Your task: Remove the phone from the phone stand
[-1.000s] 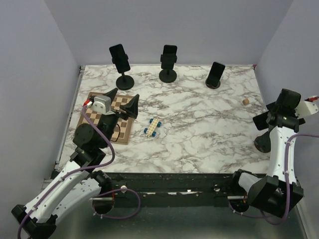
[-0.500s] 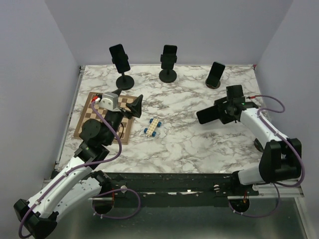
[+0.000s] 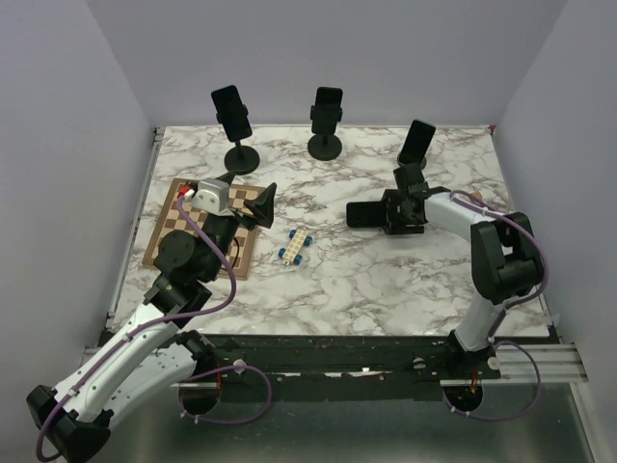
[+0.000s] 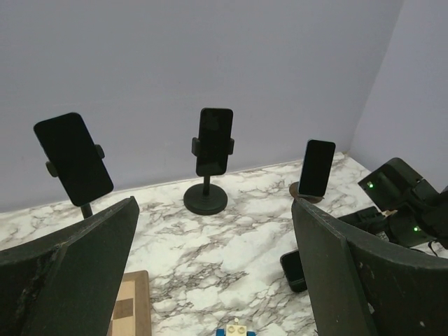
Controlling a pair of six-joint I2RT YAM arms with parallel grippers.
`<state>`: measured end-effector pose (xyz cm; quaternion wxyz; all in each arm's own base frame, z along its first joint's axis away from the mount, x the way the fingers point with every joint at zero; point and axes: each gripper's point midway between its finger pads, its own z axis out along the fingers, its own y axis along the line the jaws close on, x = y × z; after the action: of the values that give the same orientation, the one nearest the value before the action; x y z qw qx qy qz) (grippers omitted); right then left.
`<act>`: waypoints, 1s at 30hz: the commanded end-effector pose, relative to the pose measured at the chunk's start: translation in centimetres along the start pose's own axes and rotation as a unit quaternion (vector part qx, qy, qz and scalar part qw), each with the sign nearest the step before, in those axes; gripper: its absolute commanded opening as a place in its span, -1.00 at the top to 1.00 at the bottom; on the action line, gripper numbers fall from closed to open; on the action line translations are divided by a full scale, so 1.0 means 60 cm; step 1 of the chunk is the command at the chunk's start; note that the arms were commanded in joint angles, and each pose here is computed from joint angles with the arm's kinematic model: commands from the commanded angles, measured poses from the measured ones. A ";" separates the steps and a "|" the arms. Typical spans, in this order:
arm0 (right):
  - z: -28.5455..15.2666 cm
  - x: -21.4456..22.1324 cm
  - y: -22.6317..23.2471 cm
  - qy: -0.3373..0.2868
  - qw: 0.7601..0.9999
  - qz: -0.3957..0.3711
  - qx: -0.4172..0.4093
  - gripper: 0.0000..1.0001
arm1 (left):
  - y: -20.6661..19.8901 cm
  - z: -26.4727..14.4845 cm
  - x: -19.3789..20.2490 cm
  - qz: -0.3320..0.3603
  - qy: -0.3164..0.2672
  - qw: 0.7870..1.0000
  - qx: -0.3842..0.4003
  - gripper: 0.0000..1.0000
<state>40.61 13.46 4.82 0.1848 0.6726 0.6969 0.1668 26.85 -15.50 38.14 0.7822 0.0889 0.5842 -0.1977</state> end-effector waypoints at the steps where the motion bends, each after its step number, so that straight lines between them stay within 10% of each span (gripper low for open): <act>1: 0.000 0.027 0.059 0.018 0.998 0.056 -0.027 0.99 | -0.005 0.004 -0.002 0.001 -0.005 1.000 0.007 -0.97; 13: 0.071 0.059 0.033 0.028 0.998 0.052 0.001 0.94 | -0.012 0.014 0.013 -0.010 0.011 1.000 0.016 -0.97; 30: 0.101 0.098 0.044 0.027 1.000 -0.005 0.001 0.32 | -0.006 0.018 0.016 -0.016 0.016 1.000 0.011 -0.97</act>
<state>47.47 19.58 3.90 0.1768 0.6711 0.6820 0.2307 28.15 -16.35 36.38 0.7629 0.0922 0.6070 -0.2026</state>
